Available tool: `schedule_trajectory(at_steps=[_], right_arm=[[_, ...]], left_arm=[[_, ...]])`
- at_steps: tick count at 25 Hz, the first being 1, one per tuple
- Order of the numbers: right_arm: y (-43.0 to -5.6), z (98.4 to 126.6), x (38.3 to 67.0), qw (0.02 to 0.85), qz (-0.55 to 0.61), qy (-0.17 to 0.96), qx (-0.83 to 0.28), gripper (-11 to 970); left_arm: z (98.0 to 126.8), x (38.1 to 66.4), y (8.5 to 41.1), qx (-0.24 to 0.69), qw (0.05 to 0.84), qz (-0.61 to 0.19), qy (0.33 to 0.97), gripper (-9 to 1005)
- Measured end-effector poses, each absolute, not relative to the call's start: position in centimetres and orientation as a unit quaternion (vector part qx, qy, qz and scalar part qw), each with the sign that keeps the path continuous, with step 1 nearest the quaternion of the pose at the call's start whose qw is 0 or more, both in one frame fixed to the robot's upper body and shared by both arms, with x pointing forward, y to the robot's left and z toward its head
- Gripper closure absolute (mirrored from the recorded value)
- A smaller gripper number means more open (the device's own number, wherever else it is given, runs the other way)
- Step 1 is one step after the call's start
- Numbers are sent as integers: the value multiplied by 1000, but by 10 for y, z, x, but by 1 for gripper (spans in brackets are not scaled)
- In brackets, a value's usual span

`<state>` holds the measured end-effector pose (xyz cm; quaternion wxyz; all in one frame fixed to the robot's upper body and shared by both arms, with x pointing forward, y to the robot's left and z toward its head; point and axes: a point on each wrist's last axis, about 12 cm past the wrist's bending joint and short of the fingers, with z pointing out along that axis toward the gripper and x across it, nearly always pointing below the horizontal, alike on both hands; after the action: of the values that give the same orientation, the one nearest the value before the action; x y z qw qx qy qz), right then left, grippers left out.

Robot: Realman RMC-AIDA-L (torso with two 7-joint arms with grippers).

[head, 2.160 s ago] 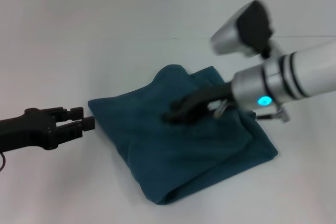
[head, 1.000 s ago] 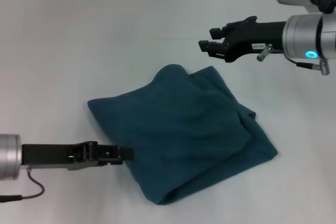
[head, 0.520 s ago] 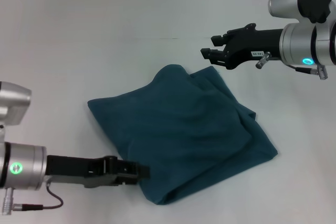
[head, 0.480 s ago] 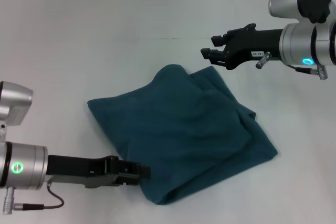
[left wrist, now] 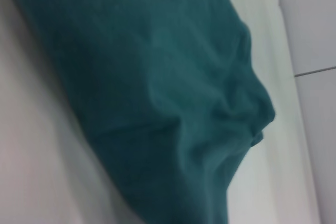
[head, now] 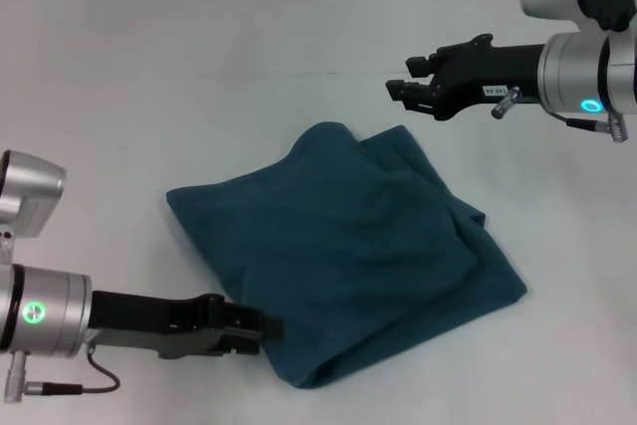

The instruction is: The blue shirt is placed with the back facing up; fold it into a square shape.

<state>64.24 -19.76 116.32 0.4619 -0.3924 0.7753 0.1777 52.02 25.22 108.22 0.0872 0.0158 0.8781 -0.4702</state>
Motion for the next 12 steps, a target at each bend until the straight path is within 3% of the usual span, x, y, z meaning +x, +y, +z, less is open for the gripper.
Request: schedule_trajectory(at_steps=[12], right_arm=[[-202,1165,645,463,173,776,-391,558]], left_arm=[[1074,525,246,20,89,-445,891,525]])
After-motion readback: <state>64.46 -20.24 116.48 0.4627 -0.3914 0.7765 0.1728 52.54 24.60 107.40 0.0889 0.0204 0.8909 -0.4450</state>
